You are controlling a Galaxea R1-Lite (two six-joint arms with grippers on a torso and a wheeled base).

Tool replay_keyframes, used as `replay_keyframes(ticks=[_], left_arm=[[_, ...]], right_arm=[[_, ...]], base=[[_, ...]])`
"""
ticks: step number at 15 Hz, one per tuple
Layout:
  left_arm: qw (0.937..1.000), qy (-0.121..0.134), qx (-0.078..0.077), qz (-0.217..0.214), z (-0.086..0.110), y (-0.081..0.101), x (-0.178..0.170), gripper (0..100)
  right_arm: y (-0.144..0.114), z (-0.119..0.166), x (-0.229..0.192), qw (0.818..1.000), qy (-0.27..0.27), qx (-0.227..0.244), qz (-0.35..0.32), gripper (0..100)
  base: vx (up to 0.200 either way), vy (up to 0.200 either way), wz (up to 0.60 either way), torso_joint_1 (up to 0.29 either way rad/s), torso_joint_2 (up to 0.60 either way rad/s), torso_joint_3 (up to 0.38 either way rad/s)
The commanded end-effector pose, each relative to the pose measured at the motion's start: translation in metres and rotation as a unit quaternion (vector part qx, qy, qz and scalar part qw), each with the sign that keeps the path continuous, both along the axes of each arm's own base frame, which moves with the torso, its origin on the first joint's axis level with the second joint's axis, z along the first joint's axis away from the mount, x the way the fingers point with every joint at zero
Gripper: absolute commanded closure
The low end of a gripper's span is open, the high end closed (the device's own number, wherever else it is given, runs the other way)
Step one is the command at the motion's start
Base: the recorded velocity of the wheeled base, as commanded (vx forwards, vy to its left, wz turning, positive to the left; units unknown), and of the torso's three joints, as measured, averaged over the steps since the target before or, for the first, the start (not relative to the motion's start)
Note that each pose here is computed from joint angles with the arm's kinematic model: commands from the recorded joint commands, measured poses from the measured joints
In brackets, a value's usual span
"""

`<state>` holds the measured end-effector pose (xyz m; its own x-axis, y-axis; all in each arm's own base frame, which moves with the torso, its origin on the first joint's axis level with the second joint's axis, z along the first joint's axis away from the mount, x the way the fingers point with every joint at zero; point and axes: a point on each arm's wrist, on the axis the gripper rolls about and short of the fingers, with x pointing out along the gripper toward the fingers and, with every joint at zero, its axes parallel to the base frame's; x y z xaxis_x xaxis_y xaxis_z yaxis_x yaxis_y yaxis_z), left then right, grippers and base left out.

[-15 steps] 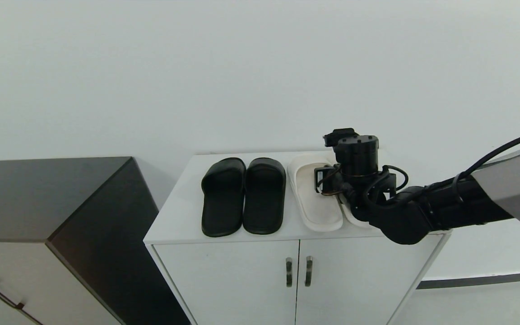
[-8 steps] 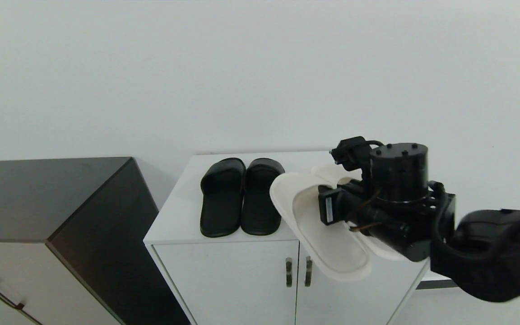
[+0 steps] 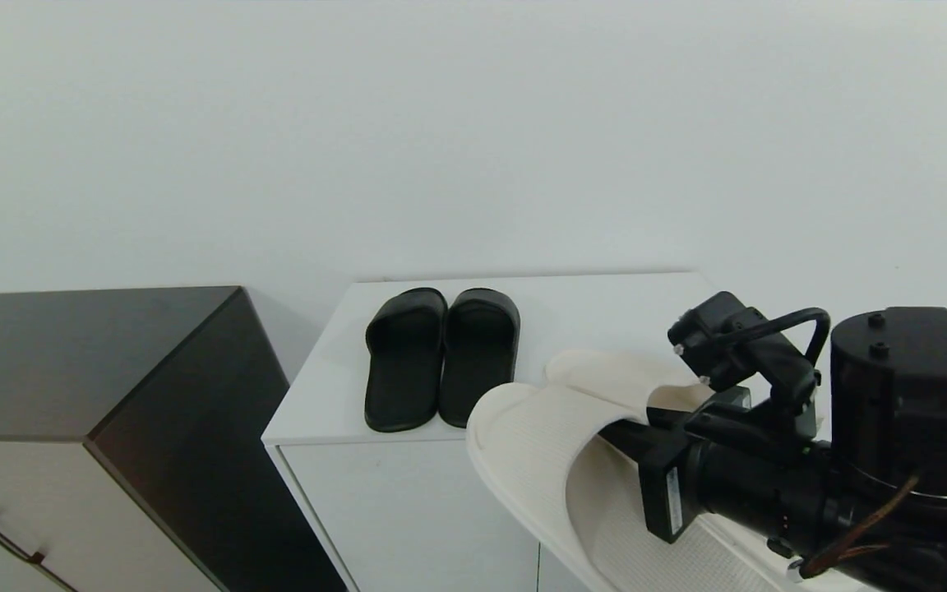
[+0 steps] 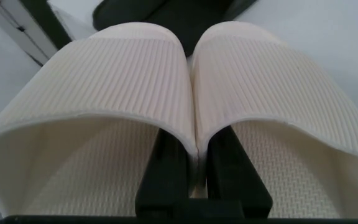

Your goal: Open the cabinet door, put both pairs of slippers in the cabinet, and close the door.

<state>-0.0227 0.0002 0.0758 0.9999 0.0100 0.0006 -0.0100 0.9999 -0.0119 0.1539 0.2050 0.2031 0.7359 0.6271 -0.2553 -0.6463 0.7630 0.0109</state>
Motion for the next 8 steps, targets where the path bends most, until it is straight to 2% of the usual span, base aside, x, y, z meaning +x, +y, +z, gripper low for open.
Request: replay_keyframes(ticks=[1,3,8], left_arm=[[1.0000,0.000,0.000,0.000,0.000,0.000,0.000,100],[1.0000,0.000,0.000,0.000,0.000,0.000,0.000,100],[1.0000,0.000,-0.002,0.000,0.000,0.000,0.000,100]], right_arm=[[-0.006,0.005,-0.007,1.000,-0.006,0.009,0.007,100],[-0.008,-0.003,-0.009,1.000,-0.005,-0.009,0.008,100],[-0.009,-0.008,-0.011,1.000,-0.006,-0.023,0.017,100]], base=[[0.000,0.000,0.00,0.000,0.00,0.000],[0.000,0.000,0.00,0.000,0.00,0.000],[-0.200,0.000,0.00,0.003,0.01,0.002]])
